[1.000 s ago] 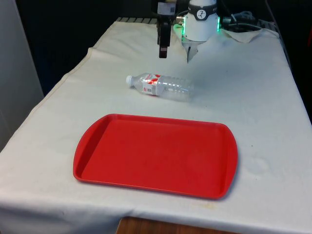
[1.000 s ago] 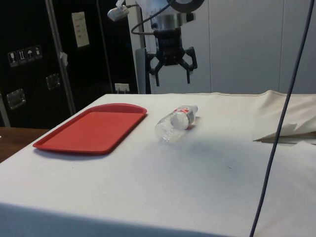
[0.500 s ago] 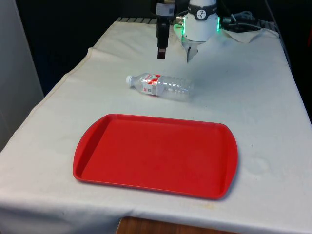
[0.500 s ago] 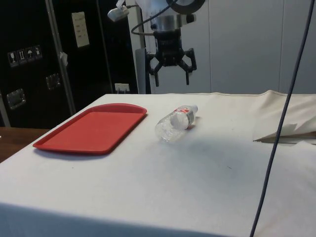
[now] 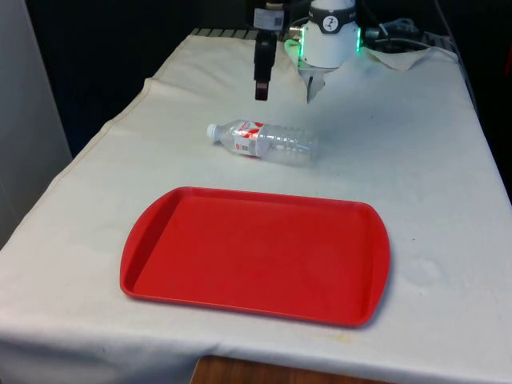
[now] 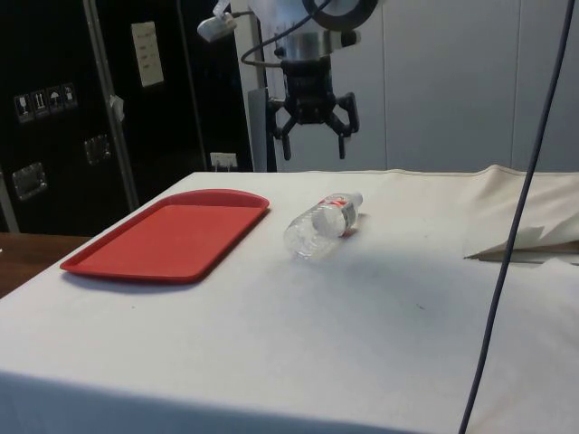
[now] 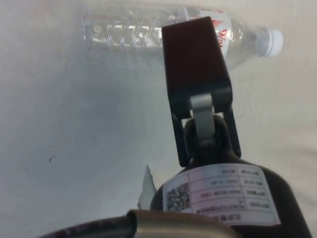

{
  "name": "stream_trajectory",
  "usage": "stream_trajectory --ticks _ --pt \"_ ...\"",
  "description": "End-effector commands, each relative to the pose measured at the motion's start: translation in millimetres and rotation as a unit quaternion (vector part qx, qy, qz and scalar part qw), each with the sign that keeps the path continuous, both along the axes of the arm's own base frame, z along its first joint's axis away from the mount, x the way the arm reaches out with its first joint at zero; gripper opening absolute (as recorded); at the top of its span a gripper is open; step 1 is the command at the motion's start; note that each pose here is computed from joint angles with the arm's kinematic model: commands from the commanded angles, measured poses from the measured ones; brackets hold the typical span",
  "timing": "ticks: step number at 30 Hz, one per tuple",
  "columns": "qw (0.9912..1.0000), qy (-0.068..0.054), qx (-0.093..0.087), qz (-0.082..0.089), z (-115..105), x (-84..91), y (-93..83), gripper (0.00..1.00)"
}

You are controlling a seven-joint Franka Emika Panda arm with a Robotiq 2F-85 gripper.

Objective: Place the bottle upright on the tray.

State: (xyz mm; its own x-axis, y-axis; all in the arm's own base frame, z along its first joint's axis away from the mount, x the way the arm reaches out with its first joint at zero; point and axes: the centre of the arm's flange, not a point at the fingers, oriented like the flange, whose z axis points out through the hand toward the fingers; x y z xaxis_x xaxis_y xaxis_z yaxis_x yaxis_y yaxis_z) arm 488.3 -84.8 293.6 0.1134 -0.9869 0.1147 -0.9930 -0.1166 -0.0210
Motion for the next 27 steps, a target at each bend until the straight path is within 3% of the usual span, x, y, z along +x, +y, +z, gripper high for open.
stream_trajectory --ticks 1,8,9,10,18,19,20,27 --pt "0.99993 -0.008 -0.004 -0.008 0.4 0.8 -1.6 1.00" --pt "0.99956 -0.011 -0.004 -0.027 -2.2 1.3 -2.5 1.00" --pt "0.99979 -0.004 0.000 -0.020 -1.3 0.4 -0.9 1.00" --pt "0.99950 -0.012 -0.004 -0.029 -2.1 1.4 -2.5 1.00" --pt "0.99876 -0.016 -0.004 -0.047 -5.1 2.1 -3.9 1.00" --pt "0.99915 -0.008 0.001 -0.040 -5.6 1.4 -1.9 1.00" --pt "0.99866 -0.017 -0.004 -0.049 -5.5 2.1 -4.4 1.00" --pt "0.99807 -0.019 -0.004 -0.059 -8.8 1.1 -7.5 1.00"
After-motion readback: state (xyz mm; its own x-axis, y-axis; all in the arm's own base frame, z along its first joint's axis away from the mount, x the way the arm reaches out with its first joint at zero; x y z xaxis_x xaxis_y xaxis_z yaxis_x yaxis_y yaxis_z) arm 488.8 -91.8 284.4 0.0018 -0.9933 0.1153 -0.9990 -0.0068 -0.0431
